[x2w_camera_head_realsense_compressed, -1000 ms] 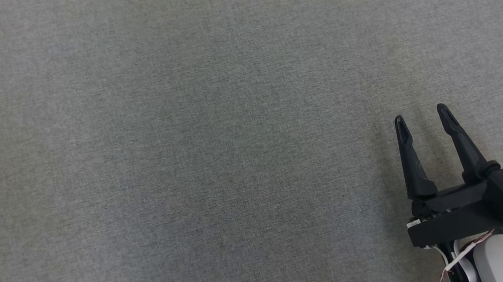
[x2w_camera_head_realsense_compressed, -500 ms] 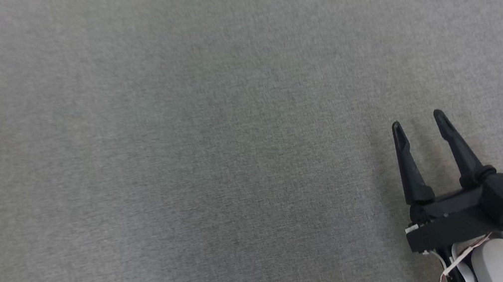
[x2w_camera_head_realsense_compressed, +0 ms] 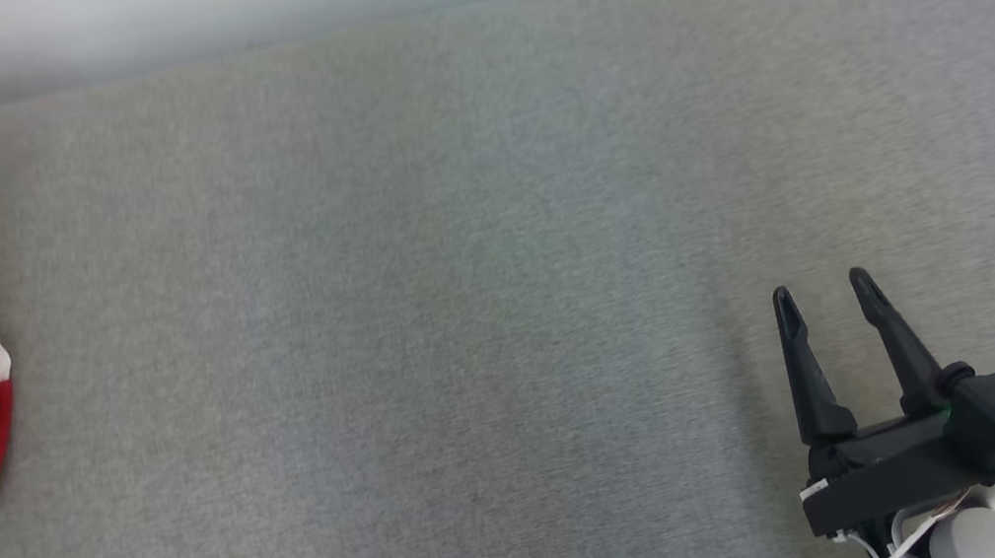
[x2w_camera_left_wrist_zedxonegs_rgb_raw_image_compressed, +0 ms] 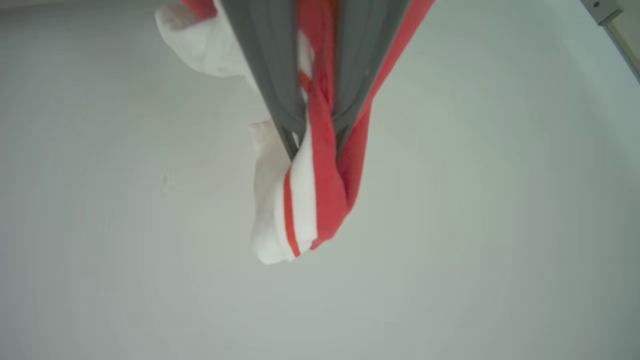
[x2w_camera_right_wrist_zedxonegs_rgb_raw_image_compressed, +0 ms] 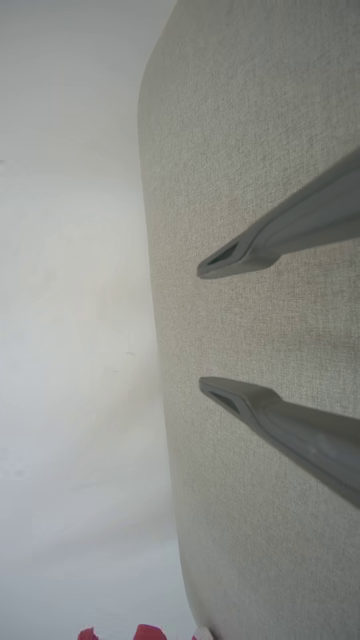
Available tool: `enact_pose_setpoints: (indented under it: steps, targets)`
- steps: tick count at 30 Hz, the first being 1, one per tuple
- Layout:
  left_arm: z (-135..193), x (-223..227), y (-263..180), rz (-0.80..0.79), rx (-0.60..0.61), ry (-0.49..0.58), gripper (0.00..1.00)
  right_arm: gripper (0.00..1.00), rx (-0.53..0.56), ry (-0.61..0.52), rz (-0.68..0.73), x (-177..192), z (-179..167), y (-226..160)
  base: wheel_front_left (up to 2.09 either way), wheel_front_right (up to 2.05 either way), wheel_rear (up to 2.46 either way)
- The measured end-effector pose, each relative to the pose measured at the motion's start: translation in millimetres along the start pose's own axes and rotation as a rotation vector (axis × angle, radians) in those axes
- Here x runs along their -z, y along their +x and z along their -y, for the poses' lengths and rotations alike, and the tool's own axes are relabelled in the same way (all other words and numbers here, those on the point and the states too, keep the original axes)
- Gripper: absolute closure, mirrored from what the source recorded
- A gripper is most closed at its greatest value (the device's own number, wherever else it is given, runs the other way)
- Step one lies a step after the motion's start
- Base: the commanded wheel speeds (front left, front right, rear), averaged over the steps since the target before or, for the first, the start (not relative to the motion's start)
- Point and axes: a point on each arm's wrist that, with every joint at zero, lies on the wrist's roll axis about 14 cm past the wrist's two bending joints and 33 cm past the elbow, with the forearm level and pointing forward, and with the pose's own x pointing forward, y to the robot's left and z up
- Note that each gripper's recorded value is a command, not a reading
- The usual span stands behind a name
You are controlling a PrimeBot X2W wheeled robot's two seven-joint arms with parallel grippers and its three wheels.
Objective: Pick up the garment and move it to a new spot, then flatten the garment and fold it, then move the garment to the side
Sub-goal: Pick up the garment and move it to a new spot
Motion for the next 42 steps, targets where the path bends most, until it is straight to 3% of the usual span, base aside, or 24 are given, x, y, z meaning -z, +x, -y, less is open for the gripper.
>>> enact_pose_setpoints:
  steps: [4,10,17,23,27,32,36,42]
  targets:
    - [47.2,-63.0,11.1,0.141,0.118,-0.033,1.0,0.0,0.033,0.022,0.013,-6.4,9.2,-11.2,0.0,0.0,0.0]
    - [129.7,-118.6,13.2,0.26,0.305,-0.119,1.0,0.0,0.085,0.038,0.024,-13.1,24.6,-28.6,0.0,0.0,0.0]
    - [237.9,-142.7,-6.4,0.31,0.543,-0.222,1.0,0.0,0.165,0.045,0.027,-17.3,47.3,-54.7,0.0,0.0,0.0]
    - [323.5,-150.7,-44.1,0.32,0.713,-0.405,1.0,0.0,0.244,0.033,0.034,-22.1,69.5,-78.3,0.0,0.0,0.0]
    - [367.1,-136.4,-70.0,0.258,0.795,-0.484,1.0,0.0,0.276,0.026,0.044,-26.6,78.5,-88.1,0.0,0.0,0.0]
    - [389.3,-82.6,-88.2,0.112,0.803,-0.55,1.0,0.0,0.295,0.022,0.046,-27.8,83.3,-93.2,0.0,0.0,0.0]
    - [388.2,-19.4,-100.4,-0.034,0.747,-0.576,1.0,0.0,0.305,0.02,0.032,-23.9,86.6,-92.8,0.0,0.0,0.0]
    - [361.6,84.5,-133.5,-0.266,0.655,-0.506,1.0,0.0,0.296,0.021,0.016,-18.4,84.5,-88.4,0.0,0.0,0.0]
